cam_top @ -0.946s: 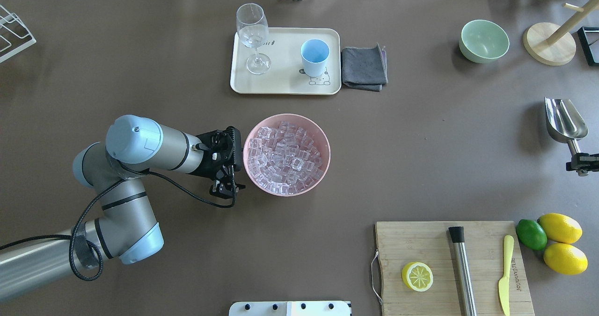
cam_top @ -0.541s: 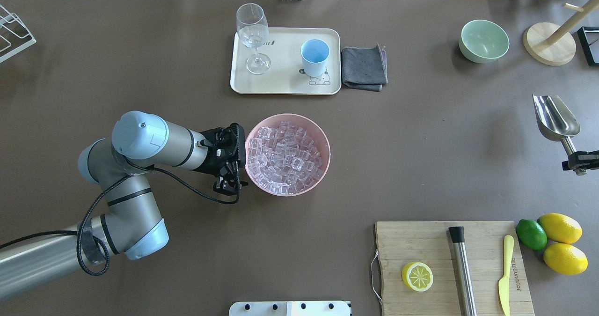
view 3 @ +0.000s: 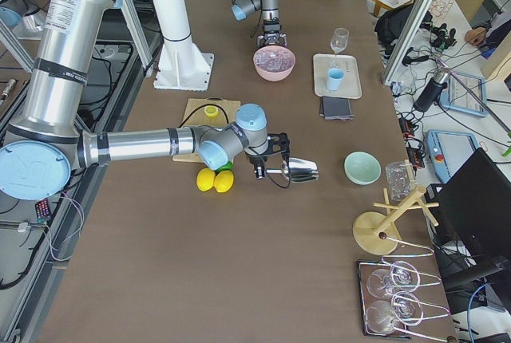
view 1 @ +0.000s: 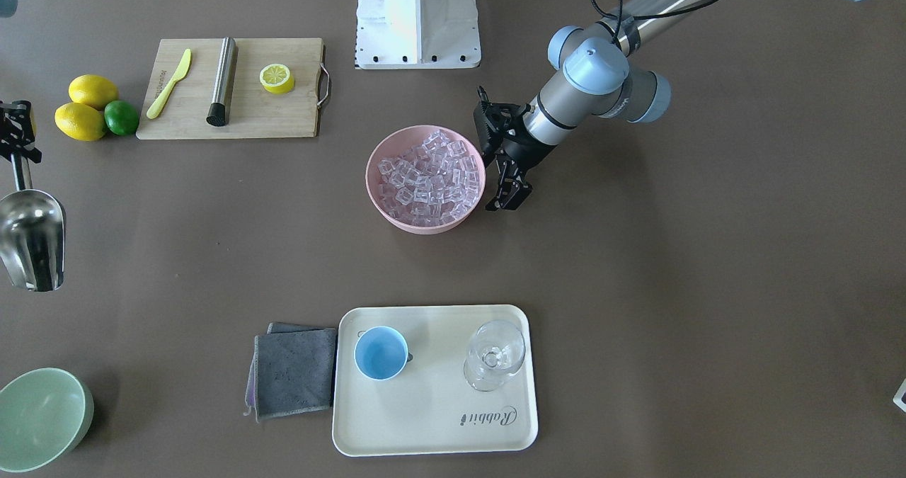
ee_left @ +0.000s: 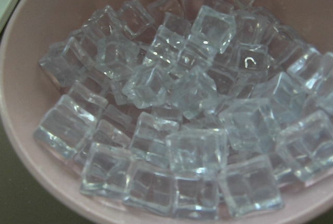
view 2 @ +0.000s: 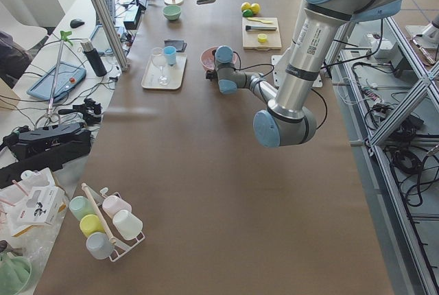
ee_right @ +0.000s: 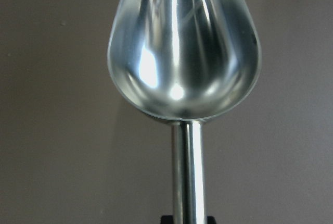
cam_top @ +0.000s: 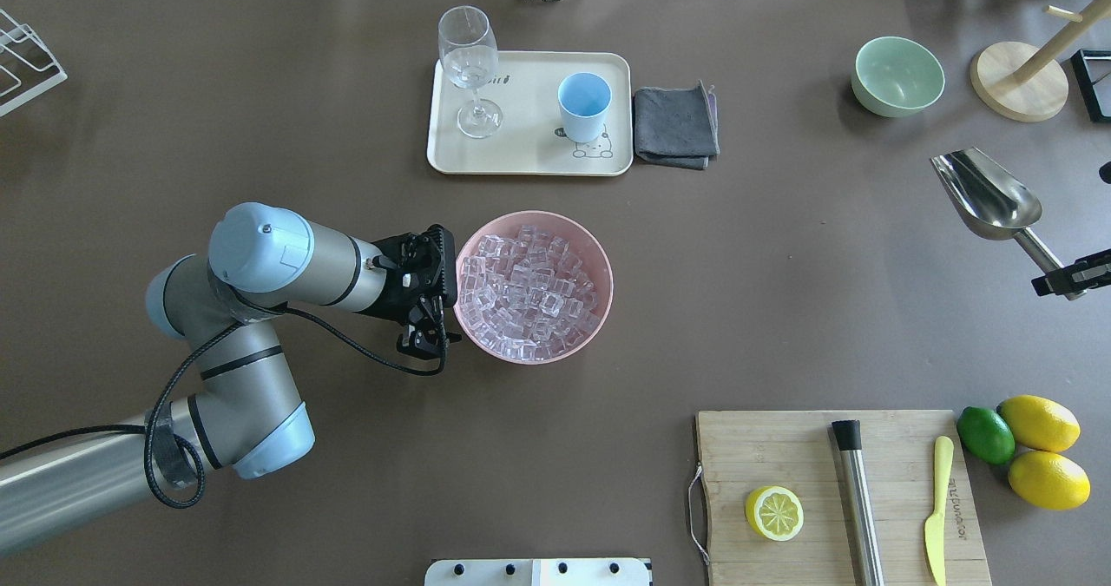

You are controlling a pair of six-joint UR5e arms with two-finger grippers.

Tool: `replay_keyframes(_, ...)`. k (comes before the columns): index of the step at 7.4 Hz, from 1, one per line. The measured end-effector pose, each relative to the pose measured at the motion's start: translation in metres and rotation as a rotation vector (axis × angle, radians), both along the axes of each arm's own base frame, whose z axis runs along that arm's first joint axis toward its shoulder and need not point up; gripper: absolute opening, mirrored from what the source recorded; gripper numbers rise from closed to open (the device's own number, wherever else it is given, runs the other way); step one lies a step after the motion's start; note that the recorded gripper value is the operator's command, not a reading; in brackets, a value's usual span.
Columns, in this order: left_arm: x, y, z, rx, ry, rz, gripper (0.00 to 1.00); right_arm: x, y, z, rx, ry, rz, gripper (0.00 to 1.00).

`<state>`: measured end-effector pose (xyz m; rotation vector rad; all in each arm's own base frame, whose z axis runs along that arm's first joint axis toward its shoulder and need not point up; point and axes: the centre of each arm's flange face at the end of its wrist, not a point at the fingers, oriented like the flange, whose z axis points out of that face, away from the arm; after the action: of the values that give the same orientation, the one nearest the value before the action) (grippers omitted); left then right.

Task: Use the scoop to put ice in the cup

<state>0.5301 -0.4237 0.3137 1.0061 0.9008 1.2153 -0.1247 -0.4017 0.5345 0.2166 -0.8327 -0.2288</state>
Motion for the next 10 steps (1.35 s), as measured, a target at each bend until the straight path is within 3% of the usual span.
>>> replay_keyframes(2,-0.001,-0.001,0.001,-0.001,-0.001,-0.002,0.99,0.003,-0.010,-0.028,0.166,-0.002,-0.113,0.00)
replay_keyframes(3,-0.002,-0.002,0.001,-0.001,-0.001,-0.003,0.99,0.004,-0.019,-0.040,0.267,0.031,-0.192,0.00)
replay_keyframes(5,-0.002,-0.003,0.001,-0.001,-0.002,-0.005,0.99,0.006,-0.025,-0.093,0.407,0.106,-0.331,0.00)
replay_keyframes(6,-0.003,-0.003,0.002,-0.001,-0.002,-0.005,0.99,-0.005,-0.029,-0.132,0.471,0.161,-0.400,0.00)
replay_keyframes(8,-0.003,-0.003,0.002,-0.001,-0.002,-0.005,0.99,-0.066,-0.032,-0.221,0.590,0.309,-0.626,0.00)
replay_keyframes(10,-0.003,-0.003,0.002,-0.002,-0.002,-0.006,0.99,-0.120,-0.017,-0.264,0.701,0.396,-0.784,0.00)
